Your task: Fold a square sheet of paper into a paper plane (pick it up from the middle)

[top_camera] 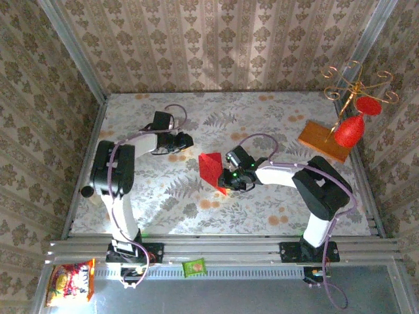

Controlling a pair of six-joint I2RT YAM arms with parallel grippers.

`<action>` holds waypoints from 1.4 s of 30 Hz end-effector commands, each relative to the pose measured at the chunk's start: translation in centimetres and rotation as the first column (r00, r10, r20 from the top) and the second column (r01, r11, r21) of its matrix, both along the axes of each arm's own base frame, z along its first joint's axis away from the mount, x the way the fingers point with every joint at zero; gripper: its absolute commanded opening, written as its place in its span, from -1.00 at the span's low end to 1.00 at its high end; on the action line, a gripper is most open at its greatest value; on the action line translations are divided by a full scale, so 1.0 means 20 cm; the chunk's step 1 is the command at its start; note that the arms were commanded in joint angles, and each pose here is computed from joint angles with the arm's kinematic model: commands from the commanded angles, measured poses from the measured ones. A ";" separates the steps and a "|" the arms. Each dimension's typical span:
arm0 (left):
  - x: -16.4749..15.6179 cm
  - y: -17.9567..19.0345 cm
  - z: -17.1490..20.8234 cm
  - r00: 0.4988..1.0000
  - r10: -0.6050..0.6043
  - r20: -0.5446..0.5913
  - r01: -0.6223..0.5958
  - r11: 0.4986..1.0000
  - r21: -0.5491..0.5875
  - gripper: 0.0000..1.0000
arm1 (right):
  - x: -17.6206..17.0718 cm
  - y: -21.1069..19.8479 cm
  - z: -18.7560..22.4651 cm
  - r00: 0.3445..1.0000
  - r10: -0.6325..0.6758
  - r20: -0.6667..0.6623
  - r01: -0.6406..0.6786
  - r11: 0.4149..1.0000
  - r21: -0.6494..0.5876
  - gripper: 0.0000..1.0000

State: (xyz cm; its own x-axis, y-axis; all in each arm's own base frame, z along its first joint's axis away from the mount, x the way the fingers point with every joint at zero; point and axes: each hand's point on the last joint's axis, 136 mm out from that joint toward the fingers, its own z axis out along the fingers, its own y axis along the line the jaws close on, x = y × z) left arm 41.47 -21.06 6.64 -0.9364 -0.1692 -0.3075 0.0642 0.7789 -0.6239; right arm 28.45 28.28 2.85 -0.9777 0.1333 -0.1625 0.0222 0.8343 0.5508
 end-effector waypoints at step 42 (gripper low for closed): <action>-0.40 0.08 0.29 0.993 0.015 0.116 0.016 0.963 -0.267 0.97 | 0.43 0.06 0.19 0.972 -0.016 0.236 -0.028 0.983 0.184 -0.84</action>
